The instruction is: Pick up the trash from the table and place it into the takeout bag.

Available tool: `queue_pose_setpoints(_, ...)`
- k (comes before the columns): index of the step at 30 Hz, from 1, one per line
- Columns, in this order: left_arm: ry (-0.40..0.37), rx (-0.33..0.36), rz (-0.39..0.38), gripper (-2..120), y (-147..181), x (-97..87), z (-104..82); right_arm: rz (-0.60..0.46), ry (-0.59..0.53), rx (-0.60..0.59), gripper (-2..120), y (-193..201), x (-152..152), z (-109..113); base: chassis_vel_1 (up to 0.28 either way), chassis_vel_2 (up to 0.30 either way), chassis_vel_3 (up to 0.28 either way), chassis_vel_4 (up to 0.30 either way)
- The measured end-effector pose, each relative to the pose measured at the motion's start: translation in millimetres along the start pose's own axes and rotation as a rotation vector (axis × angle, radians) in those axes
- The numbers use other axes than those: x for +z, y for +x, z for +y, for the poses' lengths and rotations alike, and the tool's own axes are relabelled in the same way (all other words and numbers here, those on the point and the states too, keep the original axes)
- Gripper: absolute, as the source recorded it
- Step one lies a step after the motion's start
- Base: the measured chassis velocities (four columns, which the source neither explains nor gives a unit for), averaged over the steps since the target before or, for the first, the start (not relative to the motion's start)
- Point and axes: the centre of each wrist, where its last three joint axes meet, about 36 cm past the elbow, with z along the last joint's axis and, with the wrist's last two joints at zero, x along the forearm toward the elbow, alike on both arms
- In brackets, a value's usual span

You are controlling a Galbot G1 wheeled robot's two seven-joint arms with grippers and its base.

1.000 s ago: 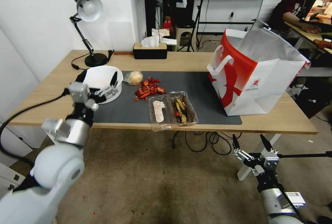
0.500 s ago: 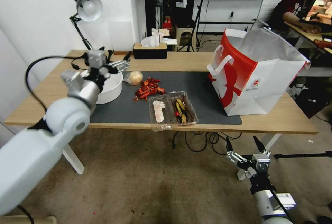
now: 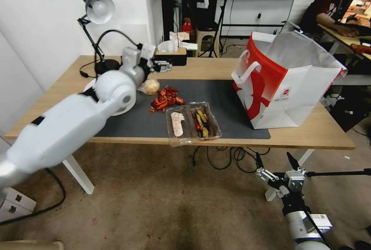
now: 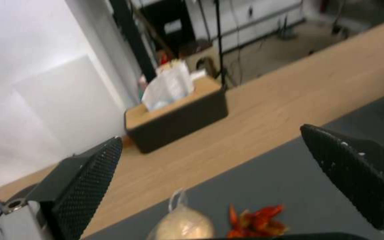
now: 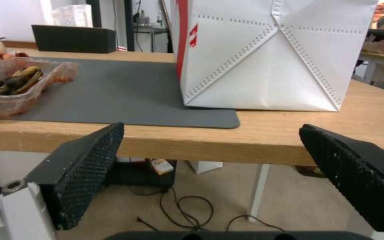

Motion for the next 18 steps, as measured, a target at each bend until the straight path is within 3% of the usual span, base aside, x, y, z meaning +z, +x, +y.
queue_pose_setpoints(11, -0.054, -0.005, 0.205, 100, -56, 6.1, -18.8, 0.005, -0.004, 0.021, 100, 1, 3, -7, 0.000, 0.000, 0.000, 0.000)
queue_pose_setpoints(18, -0.054, -0.010, 0.284, 100, -76, 16.3, -14.8, 0.007, -0.005, 0.033, 100, 3, 2, -13, 0.000, 0.000, 0.000, 0.000)
